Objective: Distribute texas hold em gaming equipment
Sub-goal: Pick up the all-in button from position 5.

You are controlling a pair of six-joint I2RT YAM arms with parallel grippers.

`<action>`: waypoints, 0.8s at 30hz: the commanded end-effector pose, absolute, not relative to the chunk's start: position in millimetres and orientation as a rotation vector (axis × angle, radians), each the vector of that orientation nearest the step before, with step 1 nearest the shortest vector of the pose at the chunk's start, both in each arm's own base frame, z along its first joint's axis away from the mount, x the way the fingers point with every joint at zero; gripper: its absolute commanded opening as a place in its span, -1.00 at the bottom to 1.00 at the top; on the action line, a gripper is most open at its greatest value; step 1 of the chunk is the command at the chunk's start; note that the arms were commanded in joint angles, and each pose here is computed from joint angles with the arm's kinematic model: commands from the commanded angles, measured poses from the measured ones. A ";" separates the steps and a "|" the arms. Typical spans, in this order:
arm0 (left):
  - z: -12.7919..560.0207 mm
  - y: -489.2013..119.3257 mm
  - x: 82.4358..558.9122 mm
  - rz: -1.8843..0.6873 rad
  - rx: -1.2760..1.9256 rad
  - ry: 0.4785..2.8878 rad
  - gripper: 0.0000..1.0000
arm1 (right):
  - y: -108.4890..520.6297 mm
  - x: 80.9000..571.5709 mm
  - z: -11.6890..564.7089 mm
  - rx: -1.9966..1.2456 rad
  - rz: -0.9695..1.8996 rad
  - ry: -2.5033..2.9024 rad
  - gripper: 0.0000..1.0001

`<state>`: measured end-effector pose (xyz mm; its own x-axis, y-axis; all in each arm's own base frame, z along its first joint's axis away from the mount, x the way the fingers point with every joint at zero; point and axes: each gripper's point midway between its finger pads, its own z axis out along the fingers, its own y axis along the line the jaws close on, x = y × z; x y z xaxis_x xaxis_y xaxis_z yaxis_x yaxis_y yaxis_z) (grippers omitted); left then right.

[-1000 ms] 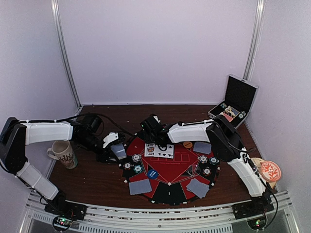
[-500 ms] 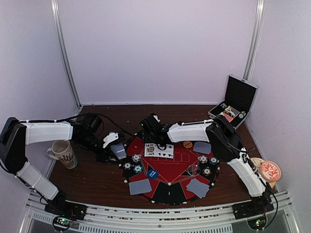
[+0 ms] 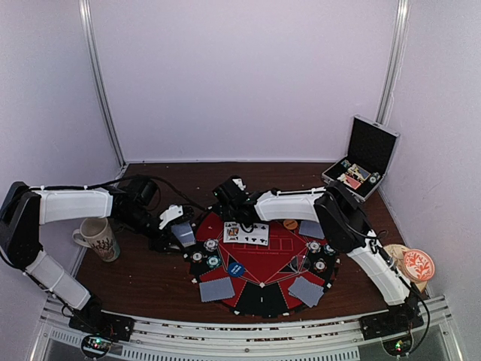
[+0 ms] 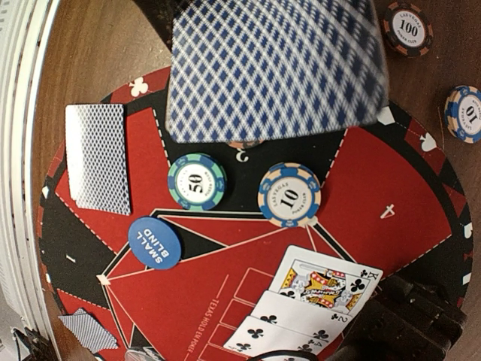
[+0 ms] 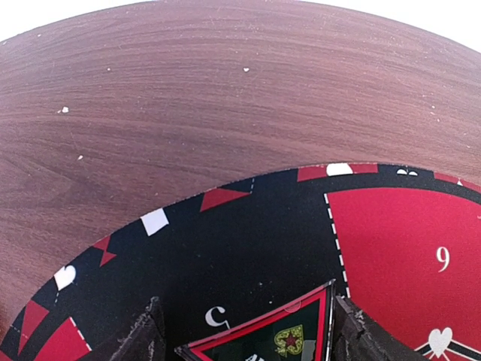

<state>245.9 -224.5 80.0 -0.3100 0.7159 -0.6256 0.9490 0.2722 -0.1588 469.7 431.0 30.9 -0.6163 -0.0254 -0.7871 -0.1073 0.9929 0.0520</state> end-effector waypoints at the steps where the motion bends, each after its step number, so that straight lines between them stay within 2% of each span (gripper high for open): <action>1: 95.9 -230.1 250.7 -0.729 1.502 2.044 -0.30 | 423.9 469.4 -0.2 -0.113 0.055 2.281 0.51; 11: 95.2 -229.6 250.3 -0.728 1.502 2.047 -0.30 | 419.7 465.0 7.5 -0.112 0.062 2.272 0.24; 24: 95.7 -229.4 250.5 -0.724 1.501 2.046 -0.30 | 423.6 464.6 48.3 -0.143 0.155 2.199 0.15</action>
